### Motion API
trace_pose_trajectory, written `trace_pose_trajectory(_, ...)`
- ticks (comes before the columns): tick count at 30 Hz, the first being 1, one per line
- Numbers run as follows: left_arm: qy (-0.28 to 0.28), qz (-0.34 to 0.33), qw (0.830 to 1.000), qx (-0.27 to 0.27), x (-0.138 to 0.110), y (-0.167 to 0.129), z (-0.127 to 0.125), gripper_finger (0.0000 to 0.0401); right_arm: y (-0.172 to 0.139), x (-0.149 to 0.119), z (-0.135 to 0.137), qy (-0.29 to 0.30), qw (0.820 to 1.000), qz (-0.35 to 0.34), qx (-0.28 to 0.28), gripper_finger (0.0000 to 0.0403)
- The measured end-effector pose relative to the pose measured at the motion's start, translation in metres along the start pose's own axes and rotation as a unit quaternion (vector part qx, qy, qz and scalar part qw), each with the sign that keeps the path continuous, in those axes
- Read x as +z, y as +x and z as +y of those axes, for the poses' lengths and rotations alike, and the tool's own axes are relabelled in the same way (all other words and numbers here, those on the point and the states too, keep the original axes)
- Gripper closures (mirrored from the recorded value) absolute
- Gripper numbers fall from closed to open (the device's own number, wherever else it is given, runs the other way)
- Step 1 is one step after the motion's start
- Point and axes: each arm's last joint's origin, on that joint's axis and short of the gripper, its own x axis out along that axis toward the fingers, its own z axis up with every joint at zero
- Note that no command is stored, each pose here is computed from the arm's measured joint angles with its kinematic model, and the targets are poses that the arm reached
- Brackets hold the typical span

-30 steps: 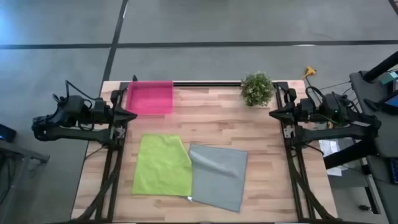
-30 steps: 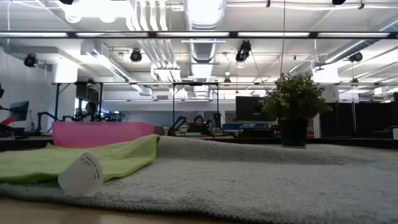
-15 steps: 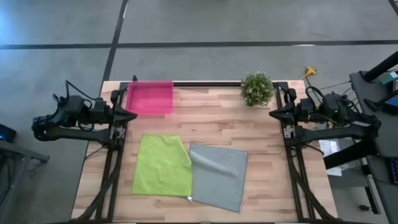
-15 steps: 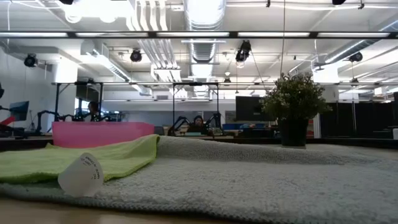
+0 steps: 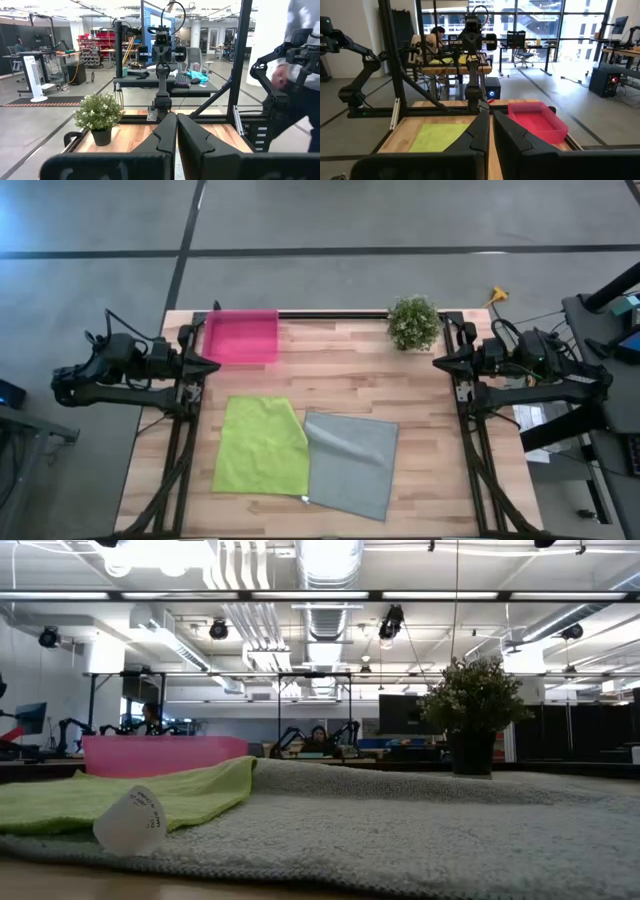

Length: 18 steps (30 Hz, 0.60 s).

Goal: Roll microfiber towels into tight, uniform cylinder then place into a basket

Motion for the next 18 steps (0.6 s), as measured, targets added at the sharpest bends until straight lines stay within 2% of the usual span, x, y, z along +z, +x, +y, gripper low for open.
trace_pose_trajectory(18, 0.000, 0.000, 1.000, 0.000, 0.0000, 0.0001, 0.0000, 0.0401, -0.0001, 0.0008, 0.0000, 0.000, 1.000, -0.004, 0.000, 0.0385)
